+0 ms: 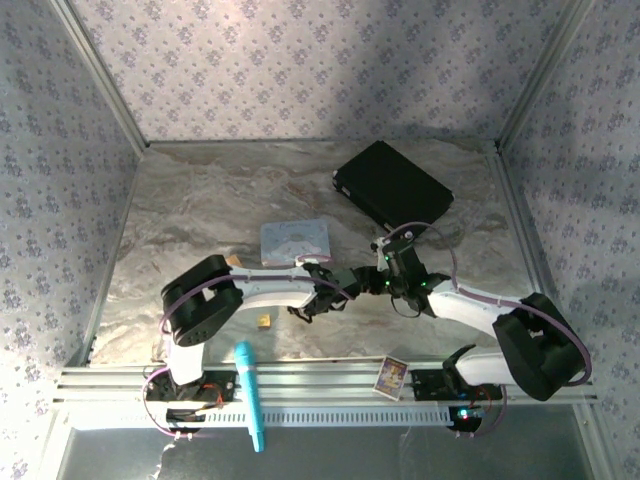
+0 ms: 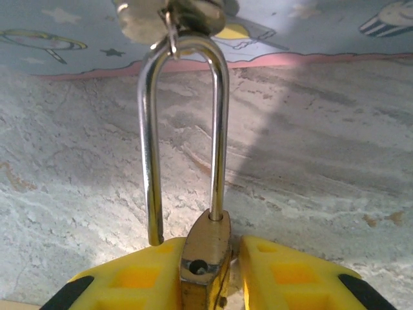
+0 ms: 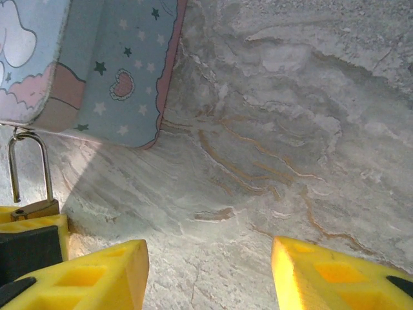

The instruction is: Unlock the padlock with the key

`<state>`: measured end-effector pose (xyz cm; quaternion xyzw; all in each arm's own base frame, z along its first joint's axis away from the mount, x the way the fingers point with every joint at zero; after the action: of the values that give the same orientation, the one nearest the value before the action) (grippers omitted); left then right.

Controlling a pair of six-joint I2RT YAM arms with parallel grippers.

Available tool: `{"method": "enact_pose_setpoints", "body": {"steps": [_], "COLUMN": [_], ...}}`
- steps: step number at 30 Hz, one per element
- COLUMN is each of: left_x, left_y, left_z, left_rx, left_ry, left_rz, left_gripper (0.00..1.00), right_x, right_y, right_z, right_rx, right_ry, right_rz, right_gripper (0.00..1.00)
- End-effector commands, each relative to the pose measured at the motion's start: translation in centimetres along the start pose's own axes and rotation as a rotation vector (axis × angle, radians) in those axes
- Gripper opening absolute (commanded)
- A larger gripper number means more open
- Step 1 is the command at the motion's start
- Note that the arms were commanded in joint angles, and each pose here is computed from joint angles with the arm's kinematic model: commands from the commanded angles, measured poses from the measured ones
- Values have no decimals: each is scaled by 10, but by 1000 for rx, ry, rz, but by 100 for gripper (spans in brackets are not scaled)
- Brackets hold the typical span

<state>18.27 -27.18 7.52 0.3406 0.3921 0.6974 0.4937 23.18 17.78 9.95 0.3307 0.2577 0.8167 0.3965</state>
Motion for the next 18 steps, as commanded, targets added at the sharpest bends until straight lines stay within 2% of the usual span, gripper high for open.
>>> {"method": "enact_pose_setpoints", "body": {"steps": [1,5,14,17,18], "left_x": [2,-3,-10,-10,-9], "left_y": [6,8,8,12,14], "left_z": [-3,-5,-8,-6,-4], "left_rx": [-21,-21,-19,-21,-29], "left_ry": [-56,-65,-83,-67,-61], "left_rz": [60,44,43,9,-3], "left_gripper": [30,34,35,42,47], "right_x": [-5,-9,-12,-11,-11], "right_y": [-1,-2,-1,0,1], "right_z": [-3,-5,-6,-7,-6], "right_rx": [-1,-1,2,-1,-9], "right_ry": [-19,-27,-40,-43,-44], "right_rz": [-16,-32,-34,-26,-23], "right_gripper": [54,54,54,54,55]}}
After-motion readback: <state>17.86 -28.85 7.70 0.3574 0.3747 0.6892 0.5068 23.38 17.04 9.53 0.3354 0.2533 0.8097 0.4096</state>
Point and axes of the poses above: each hand's point on the last joint's axis, 136 mm out from that joint toward the fingers, its own y axis back along the fingers, its own x axis along the line the jaws close on, z = x × y, the point moved 6 cm from there along y, back along the fingers, and after that the axes turned 13 degrees about y, right-handed, at the moved point
